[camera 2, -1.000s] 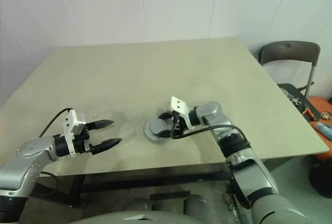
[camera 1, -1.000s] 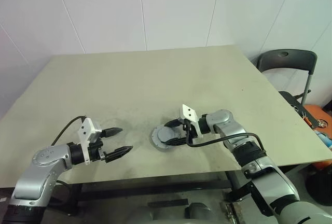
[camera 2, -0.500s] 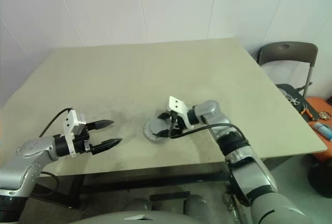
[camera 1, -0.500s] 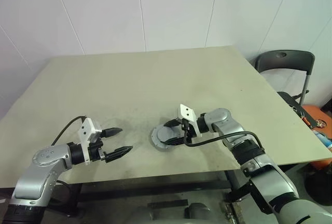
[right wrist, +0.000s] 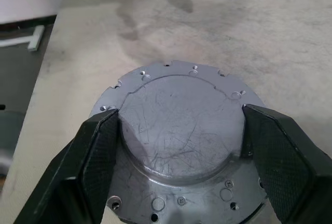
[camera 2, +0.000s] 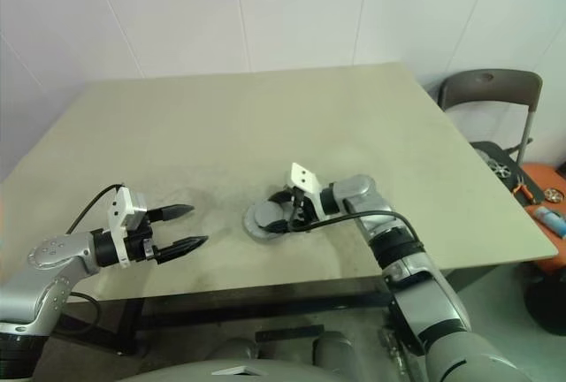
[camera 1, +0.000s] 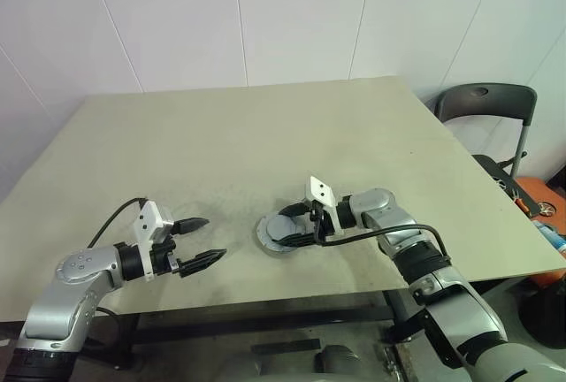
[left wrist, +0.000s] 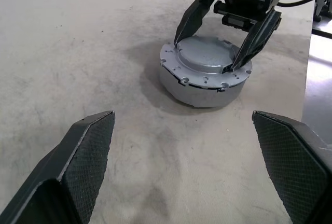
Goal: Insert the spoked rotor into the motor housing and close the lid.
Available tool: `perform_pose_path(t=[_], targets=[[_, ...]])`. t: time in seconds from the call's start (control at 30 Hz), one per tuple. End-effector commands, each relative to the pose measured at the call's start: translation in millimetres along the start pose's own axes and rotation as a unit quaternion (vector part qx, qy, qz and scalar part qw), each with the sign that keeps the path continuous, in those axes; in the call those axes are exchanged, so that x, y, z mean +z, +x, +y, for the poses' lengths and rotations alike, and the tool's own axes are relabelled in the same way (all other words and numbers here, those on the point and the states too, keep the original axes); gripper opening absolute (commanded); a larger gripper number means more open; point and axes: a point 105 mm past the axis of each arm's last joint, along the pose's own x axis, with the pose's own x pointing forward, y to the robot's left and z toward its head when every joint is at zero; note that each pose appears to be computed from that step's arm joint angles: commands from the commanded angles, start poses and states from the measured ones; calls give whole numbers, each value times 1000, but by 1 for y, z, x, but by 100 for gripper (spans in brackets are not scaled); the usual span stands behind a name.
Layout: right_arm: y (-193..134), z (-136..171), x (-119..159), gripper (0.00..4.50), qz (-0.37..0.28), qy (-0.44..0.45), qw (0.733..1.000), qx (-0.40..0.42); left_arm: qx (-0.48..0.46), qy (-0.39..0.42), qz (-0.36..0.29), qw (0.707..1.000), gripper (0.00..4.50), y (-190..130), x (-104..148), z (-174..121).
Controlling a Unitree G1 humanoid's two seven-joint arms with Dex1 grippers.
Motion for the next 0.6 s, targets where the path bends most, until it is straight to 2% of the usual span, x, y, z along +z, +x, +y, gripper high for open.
perform_pose_path(t=[0.03,0.27,0.43,0.6], targets=[[-2,-4,-5,340,12,2,1000,-14,-3,24,-10,1000,450,-1,13,3],[-1,-4,-14,340,37,-2,999,-20,-4,24,-10,1000,450,0,12,3],[0,-4,-35,340,87,2,996,-29,-4,24,-12,1000,450,1,12,2],[0,-2,-42,340,93,18,995,-26,-3,24,-12,1000,450,1,12,2]])
